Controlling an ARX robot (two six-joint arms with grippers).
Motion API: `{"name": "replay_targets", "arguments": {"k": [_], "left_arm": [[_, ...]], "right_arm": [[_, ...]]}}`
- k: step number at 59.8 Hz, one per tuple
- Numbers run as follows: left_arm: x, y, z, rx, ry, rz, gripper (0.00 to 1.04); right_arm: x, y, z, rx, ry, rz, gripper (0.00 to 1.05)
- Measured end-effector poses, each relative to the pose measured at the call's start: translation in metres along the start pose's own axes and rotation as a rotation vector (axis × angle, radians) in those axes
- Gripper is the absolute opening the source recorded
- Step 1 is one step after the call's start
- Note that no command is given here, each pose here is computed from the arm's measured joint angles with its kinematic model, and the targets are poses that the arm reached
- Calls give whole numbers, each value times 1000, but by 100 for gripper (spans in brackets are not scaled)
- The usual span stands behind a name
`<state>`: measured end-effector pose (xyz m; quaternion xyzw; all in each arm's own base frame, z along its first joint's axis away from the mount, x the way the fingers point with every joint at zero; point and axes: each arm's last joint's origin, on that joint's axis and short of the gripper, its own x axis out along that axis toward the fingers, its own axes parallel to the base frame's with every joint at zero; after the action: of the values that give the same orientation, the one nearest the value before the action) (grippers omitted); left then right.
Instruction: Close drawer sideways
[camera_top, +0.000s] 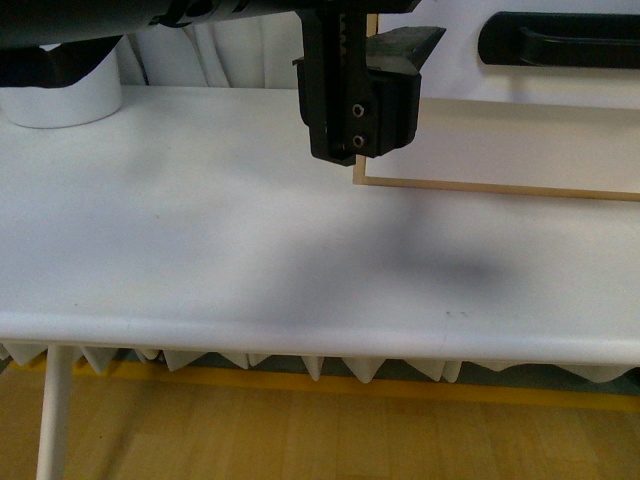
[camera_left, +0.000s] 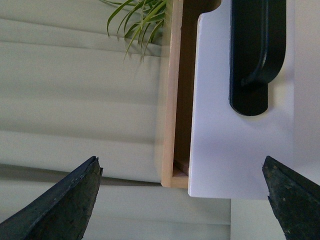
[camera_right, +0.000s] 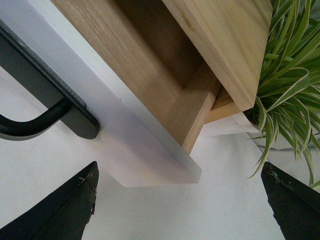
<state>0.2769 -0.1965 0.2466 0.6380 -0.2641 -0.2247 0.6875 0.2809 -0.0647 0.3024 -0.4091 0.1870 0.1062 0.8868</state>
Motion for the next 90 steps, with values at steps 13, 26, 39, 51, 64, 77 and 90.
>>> {"name": "replay_targets", "arguments": {"k": [13,26,39,51,64,77,90], "left_arm": [[14,3,0,0,-5,4,98],[23,3,0,0,-7,3,98],[31,4,0,0,-10,2,98],[37,4,-1,0,-12,1,98],[44,6,2,1,-25,3,98],[52,6,3,12,-21,-2,98],[65,6,0,26,9,-10,98]], "right_arm": [[5,-3,1,-1,1,3,95],[13,-2,-2,1,13,20,95],[17,-4,1,-4,7,14,95],[18,-7,3,-12,7,4,95],[24,-8,1,-12,11,0,95],[31,-11,0,-11,15,-7,95],[41,-17,1,-4,18,-24,95]]}}
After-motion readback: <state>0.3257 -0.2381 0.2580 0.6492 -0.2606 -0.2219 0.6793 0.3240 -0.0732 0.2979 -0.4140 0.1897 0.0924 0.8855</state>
